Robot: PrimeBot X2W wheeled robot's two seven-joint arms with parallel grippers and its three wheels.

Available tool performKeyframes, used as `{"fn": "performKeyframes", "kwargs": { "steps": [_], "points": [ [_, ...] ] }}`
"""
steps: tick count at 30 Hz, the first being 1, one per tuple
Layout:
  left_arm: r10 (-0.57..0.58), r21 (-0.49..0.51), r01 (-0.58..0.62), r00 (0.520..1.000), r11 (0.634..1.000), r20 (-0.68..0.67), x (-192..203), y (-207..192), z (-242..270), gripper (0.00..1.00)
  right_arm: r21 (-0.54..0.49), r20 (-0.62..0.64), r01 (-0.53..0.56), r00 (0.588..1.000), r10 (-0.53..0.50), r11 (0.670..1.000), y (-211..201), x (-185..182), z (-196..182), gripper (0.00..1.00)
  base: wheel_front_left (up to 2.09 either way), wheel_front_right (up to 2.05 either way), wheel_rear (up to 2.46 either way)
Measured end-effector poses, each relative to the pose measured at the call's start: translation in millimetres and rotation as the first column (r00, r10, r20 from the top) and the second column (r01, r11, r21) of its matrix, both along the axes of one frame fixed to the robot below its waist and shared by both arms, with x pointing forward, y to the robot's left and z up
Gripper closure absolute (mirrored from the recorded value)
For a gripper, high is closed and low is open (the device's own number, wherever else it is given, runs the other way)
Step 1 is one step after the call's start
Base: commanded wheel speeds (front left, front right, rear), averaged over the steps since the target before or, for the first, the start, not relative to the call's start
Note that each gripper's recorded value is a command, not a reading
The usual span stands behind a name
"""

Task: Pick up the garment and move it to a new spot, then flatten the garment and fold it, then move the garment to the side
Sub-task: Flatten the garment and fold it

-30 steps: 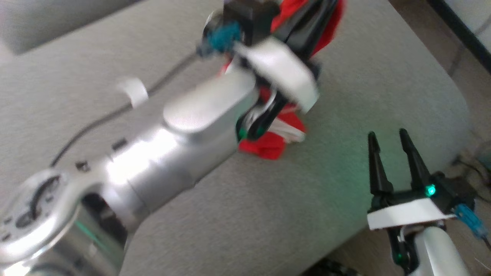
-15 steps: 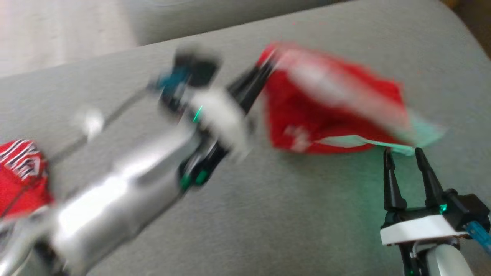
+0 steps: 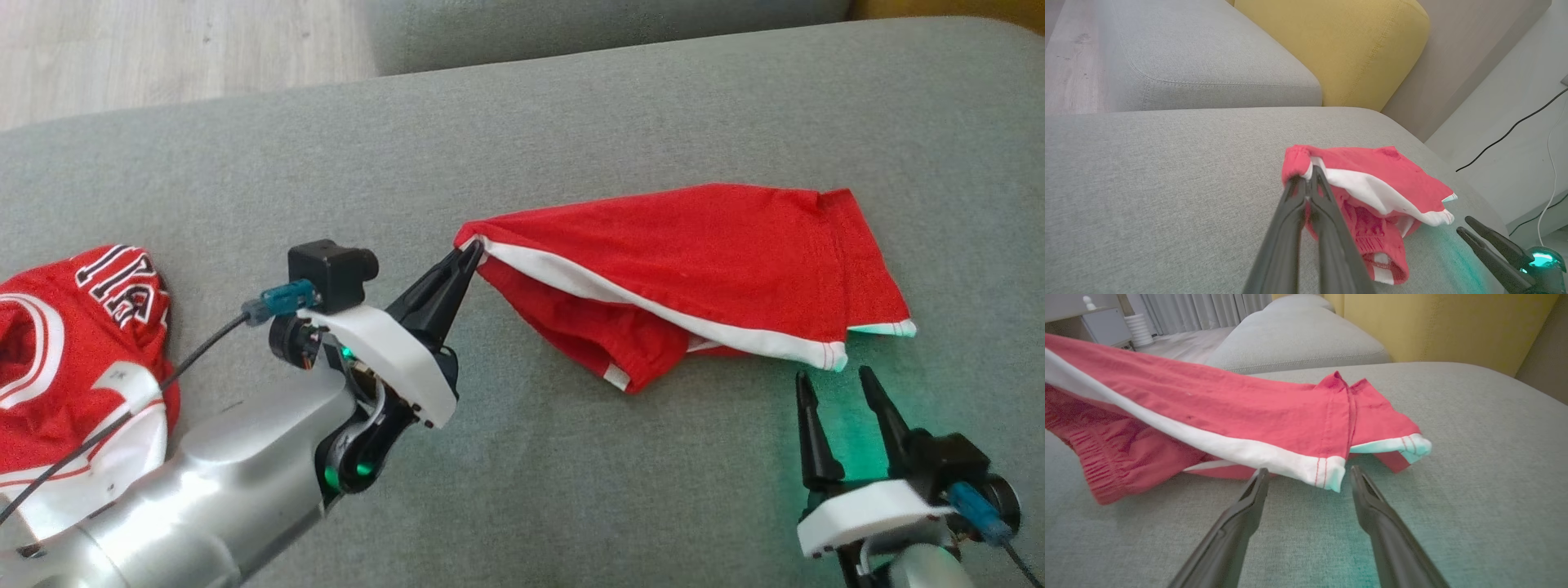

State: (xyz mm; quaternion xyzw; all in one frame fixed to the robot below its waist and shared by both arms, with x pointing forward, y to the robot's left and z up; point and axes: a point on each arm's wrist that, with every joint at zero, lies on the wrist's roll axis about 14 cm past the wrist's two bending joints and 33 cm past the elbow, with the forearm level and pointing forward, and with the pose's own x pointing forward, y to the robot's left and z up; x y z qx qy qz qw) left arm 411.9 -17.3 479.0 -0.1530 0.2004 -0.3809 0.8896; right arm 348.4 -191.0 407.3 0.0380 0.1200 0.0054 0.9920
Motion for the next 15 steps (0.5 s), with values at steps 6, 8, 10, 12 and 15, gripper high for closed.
{"fn": "performKeyframes", "kwargs": {
  "steps": [6, 8, 10, 12, 15],
  "points": [
    [0.006, -0.005, -0.006, 1.0, 1.0, -0.005, -0.5, 2.9, -0.7, 1.0, -0.031, -0.047, -0.023, 0.999, 0.022, 0.999, 2.1, 5.5, -13.8, 0.0, 0.0, 0.0, 0.0],
    [0.007, -0.006, -0.007, 1.0, 1.0, -0.009, -0.4, 3.1, -1.7, 1.0, -0.038, -0.053, -0.031, 0.998, 0.029, 0.999, 3.4, 8.9, -15.7, 0.0, 0.0, 0.0, 0.0],
    [0.011, -0.004, -0.011, 1.0, 1.0, -0.011, 0.1, 3.6, -2.8, 1.0, -0.042, -0.057, -0.035, 0.998, 0.033, 0.998, 3.7, 12.6, -17.2, 0.0, 0.0, 0.0, 0.0],
    [0.008, -0.001, -0.008, 1.0, 1.0, -0.009, 0.1, 4.1, -3.8, 1.0, -0.043, -0.059, -0.036, 0.998, 0.033, 0.998, 3.6, 16.0, -17.9, 0.0, 0.0, 0.0, 0.0],
    [0.009, -0.002, -0.009, 1.0, 1.0, -0.011, 0.1, 5.0, -4.5, 1.0, -0.052, -0.063, -0.04, 0.997, 0.037, 0.998, 3.5, 19.4, -19.2, 0.0, 0.0, 0.0, 0.0]
  ]
}}
